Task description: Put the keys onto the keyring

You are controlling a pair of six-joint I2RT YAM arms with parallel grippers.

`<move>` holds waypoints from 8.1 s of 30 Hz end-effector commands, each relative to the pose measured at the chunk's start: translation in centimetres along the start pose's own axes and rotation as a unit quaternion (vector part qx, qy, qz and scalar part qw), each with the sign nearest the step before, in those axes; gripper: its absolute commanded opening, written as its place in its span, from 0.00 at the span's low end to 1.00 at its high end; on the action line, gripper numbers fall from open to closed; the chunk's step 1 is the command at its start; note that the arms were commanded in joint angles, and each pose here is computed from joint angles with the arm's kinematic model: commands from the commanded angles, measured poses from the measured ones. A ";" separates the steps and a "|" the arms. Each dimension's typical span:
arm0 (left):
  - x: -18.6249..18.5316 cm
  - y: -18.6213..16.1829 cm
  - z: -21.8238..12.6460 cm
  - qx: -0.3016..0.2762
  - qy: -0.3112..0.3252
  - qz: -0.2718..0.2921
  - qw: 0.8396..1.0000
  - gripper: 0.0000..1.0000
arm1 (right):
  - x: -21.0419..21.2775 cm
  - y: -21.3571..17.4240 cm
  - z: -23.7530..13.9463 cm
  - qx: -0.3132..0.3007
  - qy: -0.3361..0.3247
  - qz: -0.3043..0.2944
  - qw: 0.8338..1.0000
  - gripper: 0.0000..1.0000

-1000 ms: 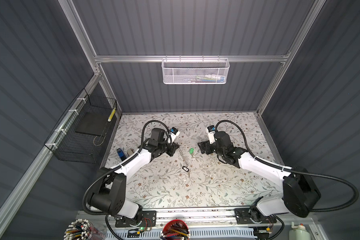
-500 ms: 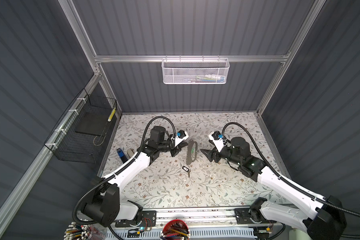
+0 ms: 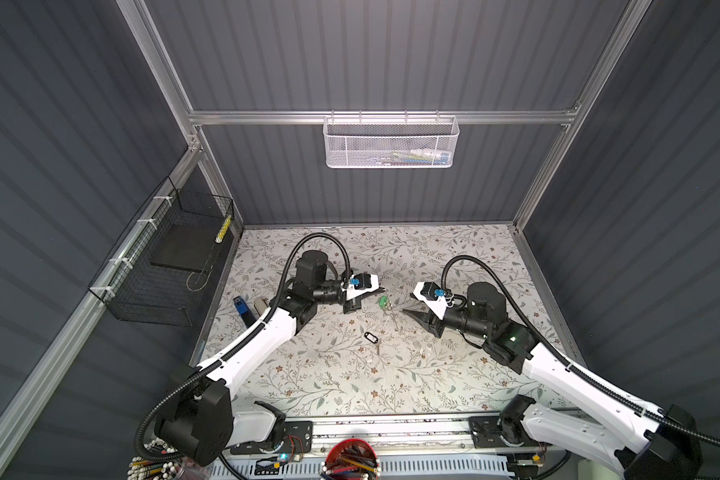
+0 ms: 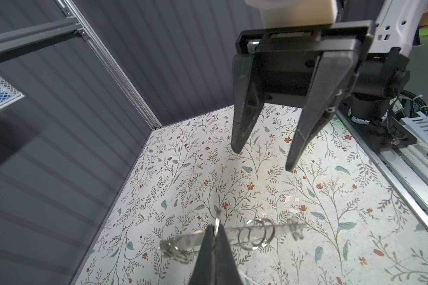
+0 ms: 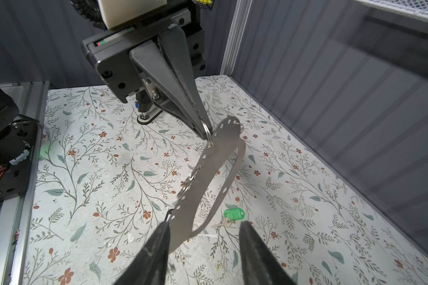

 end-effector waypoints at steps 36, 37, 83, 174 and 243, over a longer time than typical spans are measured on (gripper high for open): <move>-0.8 4.1 1.3 -0.042 -0.019 0.123 0.991 0.00 | -0.2 2.0 1.3 -0.055 0.013 -0.106 0.993 0.23; -0.8 4.2 1.4 -0.043 -0.021 0.122 0.991 0.00 | -0.2 1.9 1.3 -0.053 0.012 -0.105 0.993 0.23; -1.5 3.8 0.1 0.055 -0.013 0.139 0.989 0.32 | 0.0 1.6 0.3 -0.017 0.015 -0.103 0.994 0.00; -2.9 5.5 1.9 -0.102 -0.005 -0.049 0.994 0.00 | -0.6 2.5 -4.0 -0.023 0.039 -0.013 0.999 0.35; -3.0 7.0 2.0 -0.189 -0.036 -0.043 0.980 0.00 | -1.2 5.5 -2.6 -0.099 0.087 -0.017 0.991 0.25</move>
Point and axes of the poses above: each gripper's point midway between its finger pads, its own z axis out along the fingers, its own x axis along the line the jaws close on, y = z × x, the point moved 7 cm from there along -z, back along the fingers, and after that the axes turned 4 degrees about -z, right-handed, at the moved point
